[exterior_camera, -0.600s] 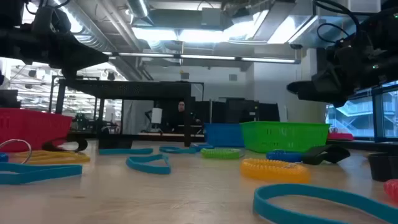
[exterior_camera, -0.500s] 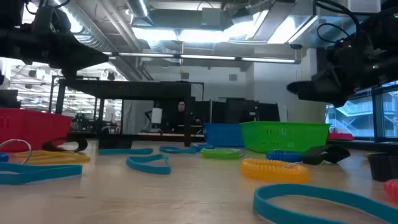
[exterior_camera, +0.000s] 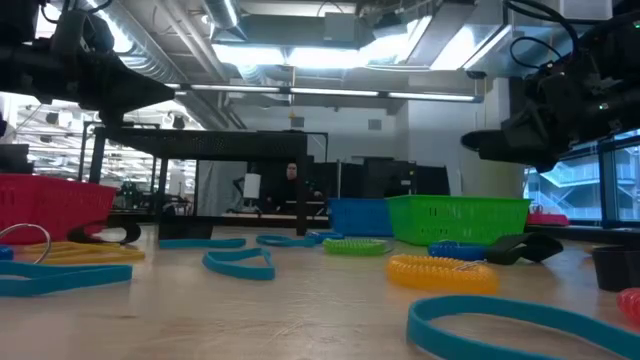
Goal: Pick & Place Office Desk Supplies
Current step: Put the blue spring keychain into the blue basket
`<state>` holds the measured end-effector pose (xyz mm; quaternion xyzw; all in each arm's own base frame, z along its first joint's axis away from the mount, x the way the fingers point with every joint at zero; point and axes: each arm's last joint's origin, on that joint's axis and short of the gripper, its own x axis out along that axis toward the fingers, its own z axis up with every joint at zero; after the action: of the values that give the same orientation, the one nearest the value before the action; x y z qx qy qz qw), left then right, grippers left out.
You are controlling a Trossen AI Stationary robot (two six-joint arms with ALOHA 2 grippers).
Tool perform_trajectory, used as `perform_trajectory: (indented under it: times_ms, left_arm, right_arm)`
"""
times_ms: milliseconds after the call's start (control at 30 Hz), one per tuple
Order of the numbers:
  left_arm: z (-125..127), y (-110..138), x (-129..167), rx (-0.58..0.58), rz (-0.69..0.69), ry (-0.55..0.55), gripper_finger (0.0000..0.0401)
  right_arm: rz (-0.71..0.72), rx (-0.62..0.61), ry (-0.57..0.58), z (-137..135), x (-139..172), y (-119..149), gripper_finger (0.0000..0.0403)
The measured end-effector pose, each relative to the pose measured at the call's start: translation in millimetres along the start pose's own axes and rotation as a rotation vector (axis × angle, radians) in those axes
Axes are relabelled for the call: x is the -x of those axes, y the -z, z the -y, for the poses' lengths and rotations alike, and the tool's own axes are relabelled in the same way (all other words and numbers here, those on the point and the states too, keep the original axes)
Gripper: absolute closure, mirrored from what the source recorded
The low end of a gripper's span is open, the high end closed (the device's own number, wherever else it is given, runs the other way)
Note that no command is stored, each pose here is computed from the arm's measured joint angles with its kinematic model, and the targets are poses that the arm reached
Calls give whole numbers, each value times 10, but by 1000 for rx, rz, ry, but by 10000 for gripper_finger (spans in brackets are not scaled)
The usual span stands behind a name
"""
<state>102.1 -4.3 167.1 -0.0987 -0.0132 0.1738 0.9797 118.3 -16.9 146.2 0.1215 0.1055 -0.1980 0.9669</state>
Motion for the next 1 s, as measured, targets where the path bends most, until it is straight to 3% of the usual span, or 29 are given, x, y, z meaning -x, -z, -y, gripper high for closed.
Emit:
perform_trajectory:
  times_ms: [367,567,767,1000]
  left_arm:
    - [0,0,0,0,0,0,397]
    - [0,0,0,1,0,1,397]
    - [0,0,0,0,0,0,397]
    - [0,0,0,0,0,0,397]
  right_arm:
    - [27,-177,-11,-8,0,-28,237]
    - [197,-352,-70,-46,21,-200,237]
    - [282,-264,-276,-125,67,-328,237]
    - [323,-243,-315,-165,94,-363,237]
